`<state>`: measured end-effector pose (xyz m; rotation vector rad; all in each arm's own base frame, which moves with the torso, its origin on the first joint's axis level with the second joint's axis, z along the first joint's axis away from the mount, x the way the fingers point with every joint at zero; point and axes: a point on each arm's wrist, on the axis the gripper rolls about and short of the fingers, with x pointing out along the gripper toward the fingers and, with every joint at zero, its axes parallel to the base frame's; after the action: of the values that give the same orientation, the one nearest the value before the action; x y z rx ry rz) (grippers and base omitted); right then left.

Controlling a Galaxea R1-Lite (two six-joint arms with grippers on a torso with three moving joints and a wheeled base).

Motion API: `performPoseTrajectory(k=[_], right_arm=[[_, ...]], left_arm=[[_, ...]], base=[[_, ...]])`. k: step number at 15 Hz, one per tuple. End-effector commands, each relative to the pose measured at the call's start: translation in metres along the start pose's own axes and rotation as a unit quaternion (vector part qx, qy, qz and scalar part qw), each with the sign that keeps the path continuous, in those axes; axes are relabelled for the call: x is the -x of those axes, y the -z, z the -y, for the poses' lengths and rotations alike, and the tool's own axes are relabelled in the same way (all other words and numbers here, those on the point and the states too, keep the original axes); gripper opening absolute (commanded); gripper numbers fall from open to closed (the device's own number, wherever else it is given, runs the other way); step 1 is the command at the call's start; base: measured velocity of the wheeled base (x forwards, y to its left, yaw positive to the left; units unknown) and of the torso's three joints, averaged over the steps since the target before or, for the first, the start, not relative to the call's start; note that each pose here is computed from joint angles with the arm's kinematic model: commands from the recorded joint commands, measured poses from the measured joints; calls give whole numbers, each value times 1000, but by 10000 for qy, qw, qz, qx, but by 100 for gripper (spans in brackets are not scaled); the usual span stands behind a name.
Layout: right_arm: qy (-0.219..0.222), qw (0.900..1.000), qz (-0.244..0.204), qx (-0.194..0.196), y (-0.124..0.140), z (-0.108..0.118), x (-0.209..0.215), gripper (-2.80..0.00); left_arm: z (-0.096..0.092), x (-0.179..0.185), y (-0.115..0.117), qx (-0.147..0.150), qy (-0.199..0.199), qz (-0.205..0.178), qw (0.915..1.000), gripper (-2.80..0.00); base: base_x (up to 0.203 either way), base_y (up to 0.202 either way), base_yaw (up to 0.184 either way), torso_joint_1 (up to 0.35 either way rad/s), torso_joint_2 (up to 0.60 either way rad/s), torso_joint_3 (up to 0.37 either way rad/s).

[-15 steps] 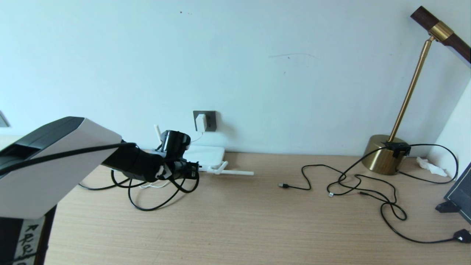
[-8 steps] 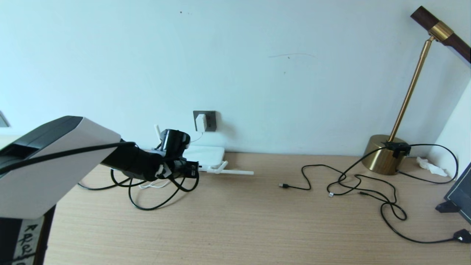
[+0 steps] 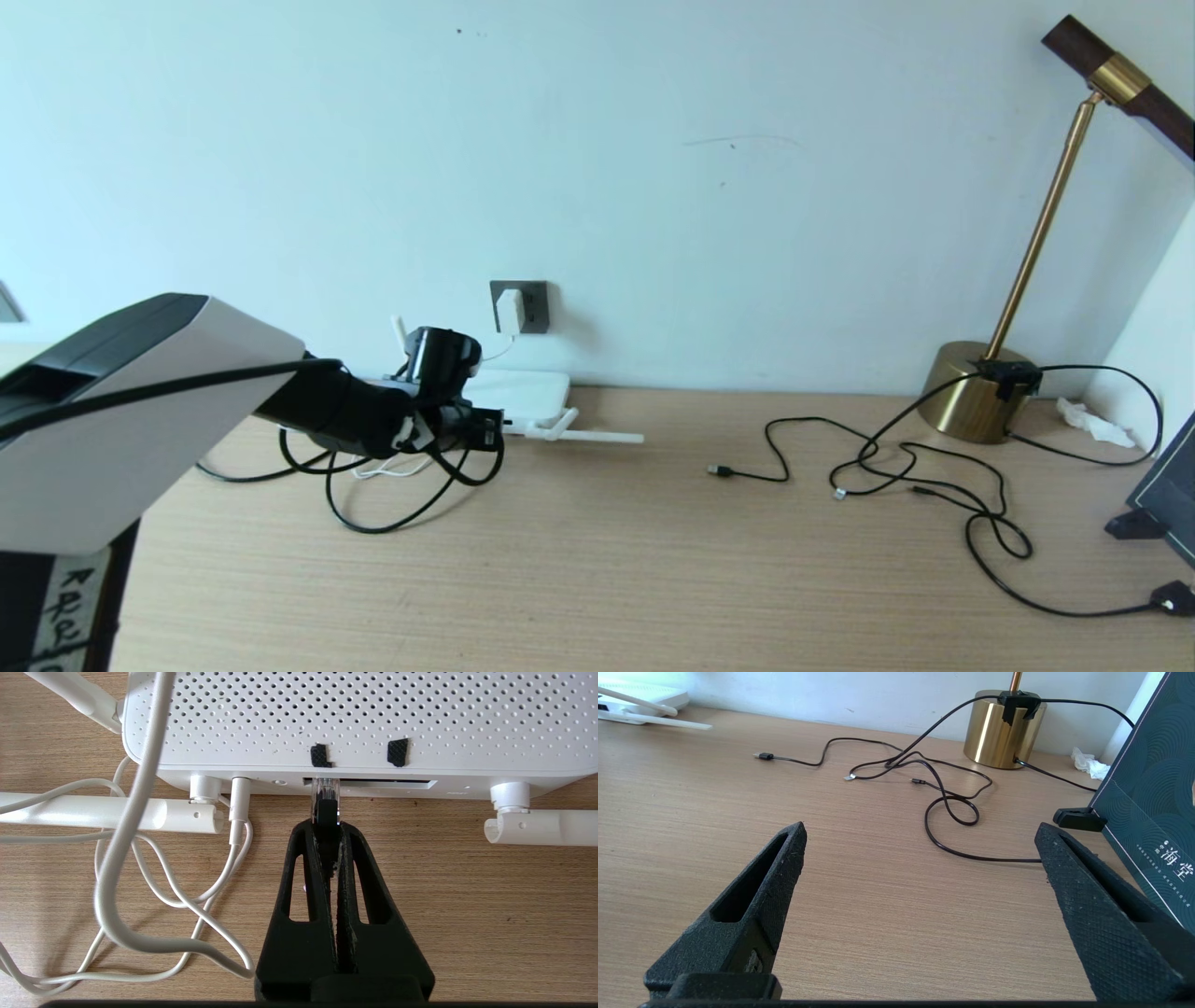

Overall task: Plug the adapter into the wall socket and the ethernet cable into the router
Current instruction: Align cable and router interface

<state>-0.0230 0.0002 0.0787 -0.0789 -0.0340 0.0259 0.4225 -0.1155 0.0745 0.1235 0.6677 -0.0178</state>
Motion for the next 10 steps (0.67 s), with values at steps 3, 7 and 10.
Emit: performPoseTrajectory(k=[3, 7, 10], right_arm=[[-6, 10000, -57, 4, 3, 0, -1, 0], [-6, 10000, -57, 4, 3, 0, -1, 0], [-12, 10000, -57, 4, 3, 0, -1, 0]], left_arm=[[-3, 0, -2, 36, 27, 32, 10000, -280], [-4, -1, -5, 54, 17, 70, 10000, -280], [-5, -2, -5, 59, 11, 70, 10000, -280]], base=[[0, 0, 0, 0, 0, 0], [0, 0, 0, 0, 0, 0], [0, 0, 0, 0, 0, 0]])
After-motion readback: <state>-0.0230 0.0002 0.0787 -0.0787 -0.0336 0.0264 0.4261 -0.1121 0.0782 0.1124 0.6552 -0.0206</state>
